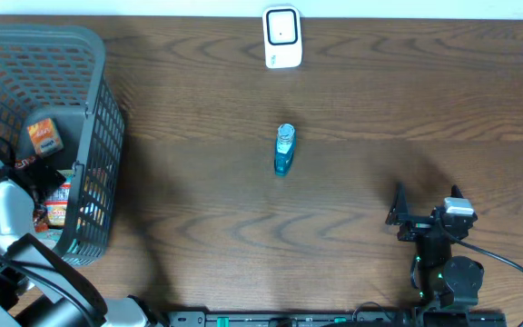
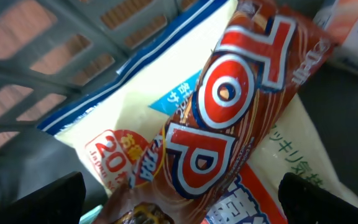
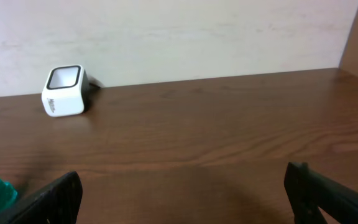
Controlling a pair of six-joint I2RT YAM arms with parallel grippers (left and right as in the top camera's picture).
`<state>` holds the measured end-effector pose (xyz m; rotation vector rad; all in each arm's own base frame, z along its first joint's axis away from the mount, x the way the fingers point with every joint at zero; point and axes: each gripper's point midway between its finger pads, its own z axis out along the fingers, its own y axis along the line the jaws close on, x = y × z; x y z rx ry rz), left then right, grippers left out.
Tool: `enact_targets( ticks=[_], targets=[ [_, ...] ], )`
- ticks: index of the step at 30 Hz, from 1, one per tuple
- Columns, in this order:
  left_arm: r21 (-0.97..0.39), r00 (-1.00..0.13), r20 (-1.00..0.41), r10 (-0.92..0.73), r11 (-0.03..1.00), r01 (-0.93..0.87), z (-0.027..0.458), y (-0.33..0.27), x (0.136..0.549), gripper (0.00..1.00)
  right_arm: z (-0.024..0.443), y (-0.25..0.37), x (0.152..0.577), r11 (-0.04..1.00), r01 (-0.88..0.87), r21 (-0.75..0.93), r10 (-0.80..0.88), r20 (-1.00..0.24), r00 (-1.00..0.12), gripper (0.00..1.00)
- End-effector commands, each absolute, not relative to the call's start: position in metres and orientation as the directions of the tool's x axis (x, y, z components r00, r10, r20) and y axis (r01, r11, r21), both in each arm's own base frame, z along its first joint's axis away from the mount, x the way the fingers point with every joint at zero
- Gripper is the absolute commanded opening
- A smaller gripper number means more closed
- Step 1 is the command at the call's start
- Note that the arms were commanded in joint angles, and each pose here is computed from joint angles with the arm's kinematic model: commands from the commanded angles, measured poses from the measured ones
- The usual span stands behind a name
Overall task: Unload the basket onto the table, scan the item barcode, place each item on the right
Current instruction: 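Return the left gripper into the basket toward the red TOP bar, then lift the red TOP bar and place it beside the bottle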
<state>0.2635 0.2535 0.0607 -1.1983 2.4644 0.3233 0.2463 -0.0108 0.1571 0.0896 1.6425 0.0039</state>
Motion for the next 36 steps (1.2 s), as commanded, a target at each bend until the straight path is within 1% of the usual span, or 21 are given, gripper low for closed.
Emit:
enact_targets(
  ticks=[1, 4, 5, 7, 8, 9, 11, 14, 17, 20, 21, 23, 26, 28, 29, 30, 31, 33, 36],
  targets=[
    [0.045, -0.594, -0.376, -0.711, 0.626, -0.778, 0.038, 0.246, 0.259, 0.94, 0.157, -0.014, 0.246, 0.997, 0.068, 0.045, 0.049, -0.996, -0.07, 0.99],
    [0.048, -0.6, -0.361, -0.714, 0.628, -0.777, 0.03, 0.246, 0.259, 0.76, 0.157, -0.014, 0.246, 0.997, 0.068, 0.045, 0.049, -0.996, -0.07, 0.99],
    [0.049, -0.601, -0.362, -0.713, 0.629, -0.776, 0.03, 0.246, 0.259, 0.67, 0.157, -0.014, 0.246, 0.997, 0.068, 0.045, 0.049, -0.996, -0.07, 0.99],
    [0.047, -0.597, -0.375, -0.709, 0.629, -0.776, 0.032, 0.248, 0.261, 0.41, 0.157, -0.014, 0.246, 0.997, 0.068, 0.045, 0.049, -0.996, -0.07, 0.99],
    [0.047, -0.598, -0.381, -0.705, 0.631, -0.774, 0.034, 0.249, 0.262, 0.3, 0.157, -0.014, 0.246, 0.997, 0.068, 0.045, 0.049, -0.996, -0.07, 0.99],
    [0.045, -0.596, -0.388, -0.703, 0.631, -0.775, 0.037, 0.25, 0.263, 0.23, 0.157, -0.014, 0.246, 0.997, 0.068, 0.045, 0.049, -0.996, -0.07, 0.99],
    [0.04, -0.587, -0.413, -0.696, 0.63, -0.776, 0.046, 0.253, 0.267, 0.19, 0.157, -0.014, 0.246, 0.997, 0.068, 0.045, 0.049, -0.996, -0.07, 0.99],
    [0.026, -0.56, -0.481, -0.674, 0.628, -0.778, 0.074, 0.26, 0.275, 0.08, 0.157, -0.014, 0.246, 0.997, 0.068, 0.045, 0.049, -0.996, -0.07, 0.99],
    [0.003, -0.512, -0.579, -0.634, 0.627, -0.779, 0.116, 0.266, 0.282, 0.08, 0.157, -0.014, 0.246, 0.997, 0.068, 0.045, 0.049, -0.996, -0.07, 0.99],
    [-0.054, -0.414, -0.702, -0.579, 0.623, -0.78, 0.174, 0.269, 0.289, 0.07, 0.157, -0.014, 0.246, 0.997, 0.068, 0.045, 0.049, -0.996, -0.07, 0.99],
    [-0.089, -0.369, -0.735, -0.568, 0.621, -0.779, 0.192, 0.267, 0.291, 0.07, 0.157, -0.014, 0.246, 0.997, 0.068, 0.045, 0.049, -0.996, -0.07, 0.99],
    [-0.203, -0.238, -0.8, -0.55, 0.623, -0.756, 0.236, 0.26, 0.297, 0.07, 0.157, -0.014, 0.246, 0.997, 0.068, 0.045, 0.049, -0.996, -0.07, 0.99],
    [-0.4, -0.039, -0.836, -0.547, 0.657, -0.639, 0.302, 0.236, 0.305, 0.07, 0.157, -0.014, 0.246, 0.997, 0.068, 0.045, 0.049, -0.996, -0.07, 0.99],
    [-0.532, 0.072, -0.816, -0.573, 0.697, -0.481, 0.348, 0.208, 0.311, 0.07, 0.157, -0.014, 0.246, 0.997, 0.068, 0.045, 0.049, -0.996, -0.07, 0.99],
    [-0.579, 0.099, -0.799, -0.594, 0.712, -0.398, 0.365, 0.192, 0.314, 0.07, 0.157, -0.014, 0.246, 0.997, 0.068, 0.045, 0.049, -0.996, -0.07, 0.99],
    [-0.621, 0.112, -0.779, -0.617, 0.736, -0.27, 0.388, 0.169, 0.318, 0.07, 0.157, -0.014, 0.246, 0.997, 0.068, 0.045, 0.049, -0.996, -0.07, 0.99],
    [-0.635, 0.106, -0.772, -0.627, 0.757, -0.155, 0.406, 0.147, 0.321, 0.07, 0.157, -0.014, 0.246, 0.997, 0.068, 0.045, 0.049, -0.996, -0.07, 0.99],
    [-0.623, 0.054, -0.774, -0.631, 0.774, 0.115, 0.443, 0.089, 0.325, 0.08, 0.157, -0.014, 0.246, 0.997, 0.068, 0.045, 0.049, -0.996, -0.07, 0.99],
    [-0.547, -0.029, -0.812, -0.582, 0.743, 0.386, 0.468, 0.015, 0.324, 0.07, 0.157, -0.014, 0.246, 0.997, 0.068, 0.045, 0.049, -0.996, -0.07, 0.99]
  ],
)
